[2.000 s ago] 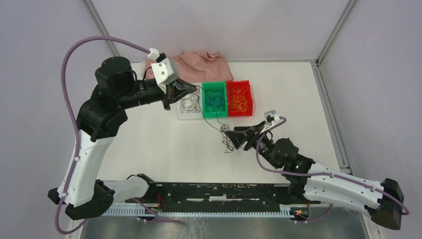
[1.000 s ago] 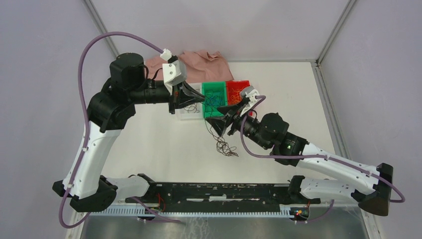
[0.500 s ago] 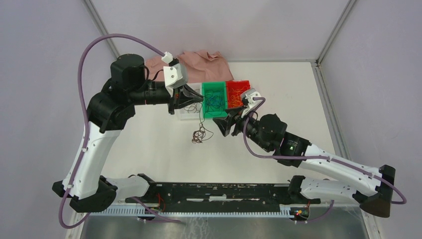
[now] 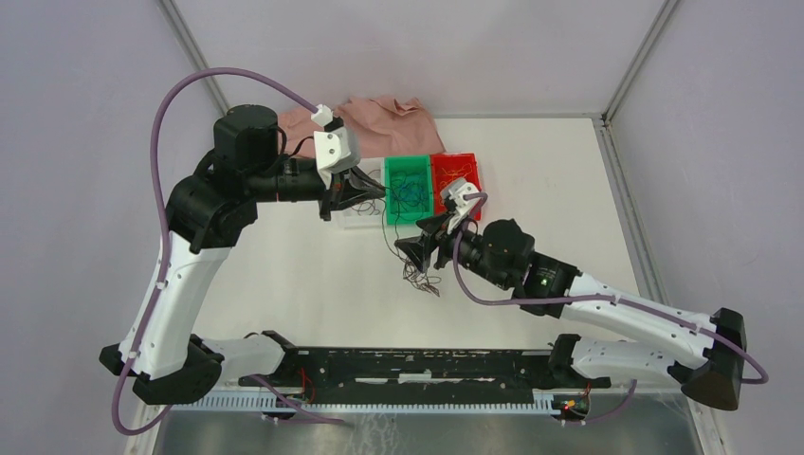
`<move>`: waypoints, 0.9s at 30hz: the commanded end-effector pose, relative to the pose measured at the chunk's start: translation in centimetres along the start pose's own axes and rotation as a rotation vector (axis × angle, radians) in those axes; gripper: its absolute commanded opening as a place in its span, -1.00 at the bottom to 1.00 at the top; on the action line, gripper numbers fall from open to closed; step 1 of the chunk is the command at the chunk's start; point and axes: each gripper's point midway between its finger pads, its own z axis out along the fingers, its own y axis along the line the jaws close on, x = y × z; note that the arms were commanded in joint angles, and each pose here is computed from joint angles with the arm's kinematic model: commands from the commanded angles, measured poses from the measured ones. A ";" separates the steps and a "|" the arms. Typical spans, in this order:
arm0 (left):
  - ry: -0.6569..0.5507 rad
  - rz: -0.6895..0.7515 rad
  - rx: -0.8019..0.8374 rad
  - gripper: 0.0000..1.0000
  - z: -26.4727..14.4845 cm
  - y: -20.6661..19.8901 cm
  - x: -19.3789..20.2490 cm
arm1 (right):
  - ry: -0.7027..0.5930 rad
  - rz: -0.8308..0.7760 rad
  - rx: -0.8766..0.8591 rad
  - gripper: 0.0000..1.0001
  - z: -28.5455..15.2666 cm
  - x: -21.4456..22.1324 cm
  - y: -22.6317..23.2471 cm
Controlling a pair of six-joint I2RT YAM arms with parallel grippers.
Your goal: Untangle the cables
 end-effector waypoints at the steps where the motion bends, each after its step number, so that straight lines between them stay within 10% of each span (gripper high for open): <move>1: -0.013 0.063 -0.032 -0.94 -0.7 0.3 -0.7 | -0.105 0.007 -0.154 0.36 0.0 -4.6 3.5; 27: -0.080 0.082 -0.037 -0.94 -1.5 0.2 -3.6 | -0.012 0.030 -0.139 0.36 2.6 -0.5 3.2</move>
